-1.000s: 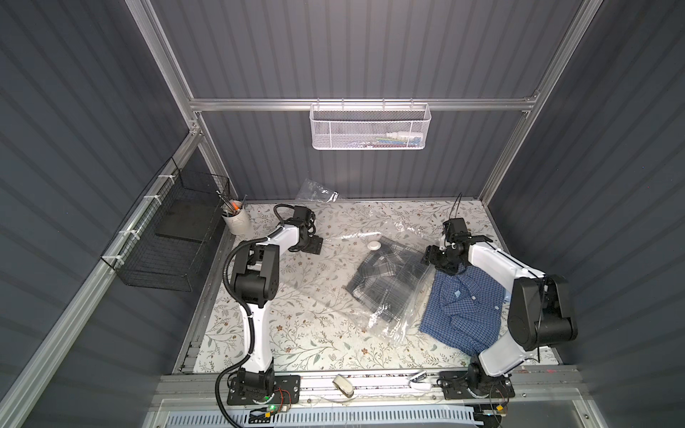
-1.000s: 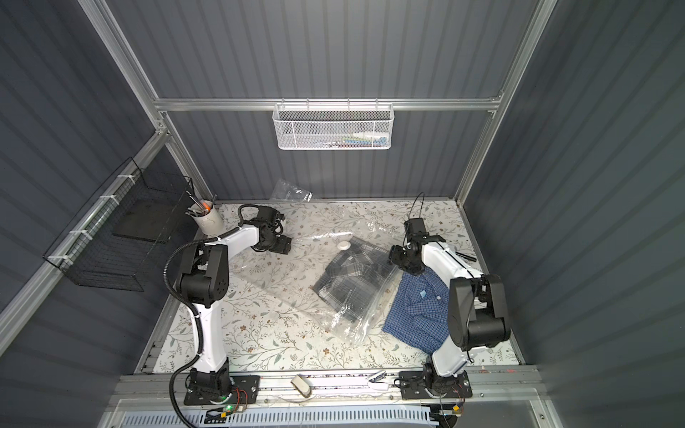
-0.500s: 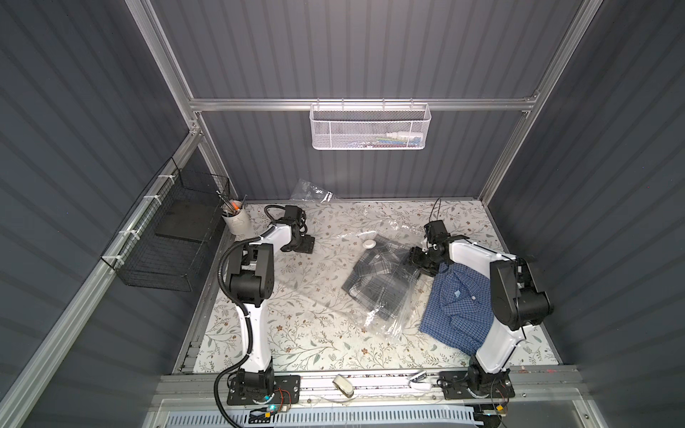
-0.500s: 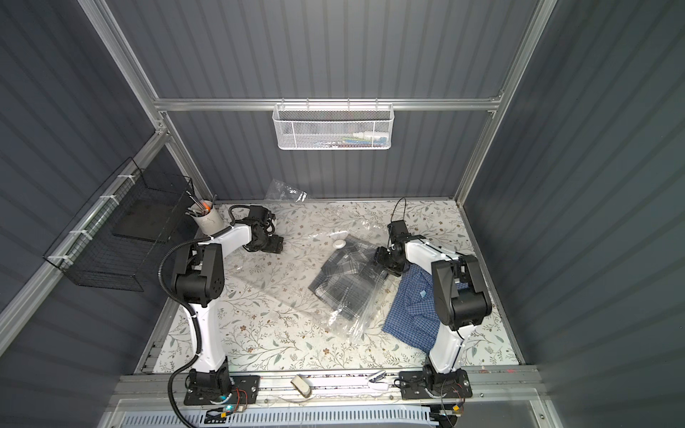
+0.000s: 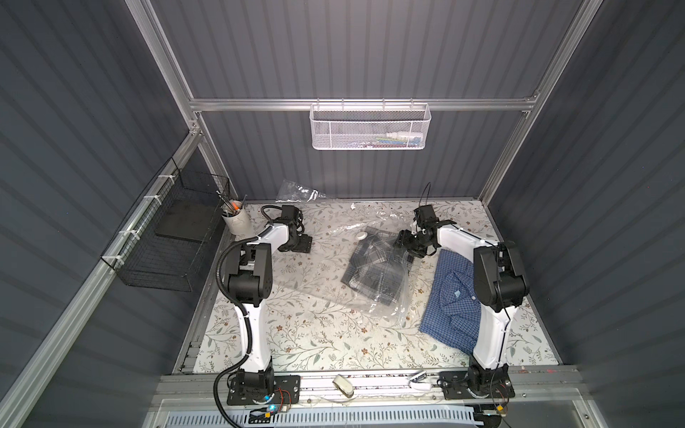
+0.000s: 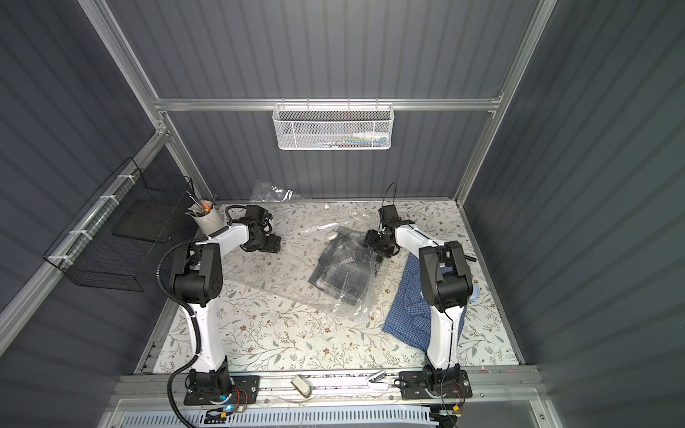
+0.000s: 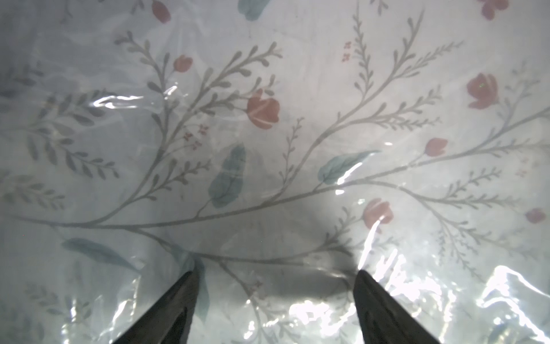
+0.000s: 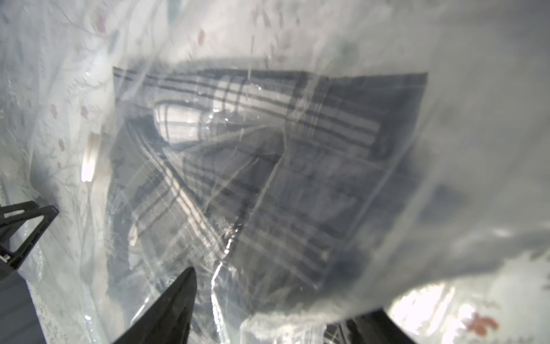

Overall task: Take the shirt out of the vacuum bag
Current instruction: Adjust the vacuum bag at the center of the board.

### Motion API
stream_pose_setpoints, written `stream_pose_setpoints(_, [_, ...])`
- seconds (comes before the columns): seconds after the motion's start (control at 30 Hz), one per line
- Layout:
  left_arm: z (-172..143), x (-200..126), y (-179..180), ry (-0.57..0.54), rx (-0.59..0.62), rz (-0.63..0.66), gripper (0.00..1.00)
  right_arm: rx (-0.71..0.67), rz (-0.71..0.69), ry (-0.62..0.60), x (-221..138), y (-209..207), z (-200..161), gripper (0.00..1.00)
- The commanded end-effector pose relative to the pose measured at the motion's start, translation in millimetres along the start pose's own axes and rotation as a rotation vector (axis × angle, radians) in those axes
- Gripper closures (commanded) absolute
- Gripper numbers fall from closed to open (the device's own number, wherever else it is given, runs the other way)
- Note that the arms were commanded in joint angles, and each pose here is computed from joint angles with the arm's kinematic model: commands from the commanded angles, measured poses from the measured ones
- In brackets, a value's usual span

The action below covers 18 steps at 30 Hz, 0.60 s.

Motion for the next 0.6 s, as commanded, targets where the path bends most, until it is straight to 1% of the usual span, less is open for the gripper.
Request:
stream_pose_setpoints(0.0, [17.1,-39.7,-9.1,-0.068,0.008,-0.041,0.16,-0.049,-0.055,-0.006,-20.4,-1.2,5.7,0.23])
stream_pose_setpoints(0.13, [23.8,-61.2,-10.5,-0.108,0.021,-0.044,0.16,-0.065,-0.118,-0.059,-63.3,-12.9,-2.7,0.16])
stream_pose_setpoints(0.23, [25.4,-68.1,-13.5,-0.122,0.026,-0.050,0.16,-0.057,-0.157,-0.101,-97.5,-25.3,-15.0,0.15])
stream_pose_setpoints(0.33, [25.7,-67.1,-18.9,-0.125,0.035,-0.064,0.16,-0.056,-0.190,-0.111,-122.9,-34.9,-30.1,0.14])
stream_pose_setpoints(0.47, [22.4,-60.1,-28.2,-0.113,0.048,-0.081,0.16,-0.047,-0.254,-0.100,-134.8,-49.5,-51.1,0.15])
stream_pose_setpoints(0.57, [19.5,-55.7,-36.9,-0.104,0.054,-0.110,0.16,0.041,-0.259,-0.086,-130.4,-76.7,-63.4,0.17])
Point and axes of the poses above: each gripper's point midway between its finger pads, its own x axis out along the fingers, its own y axis along the line the jaws close on, z = x × y, the point moved 9 cm from there along -x, back along the fingers, and after that the axes turned 5 degrees about -x, right-handed, at the moved point
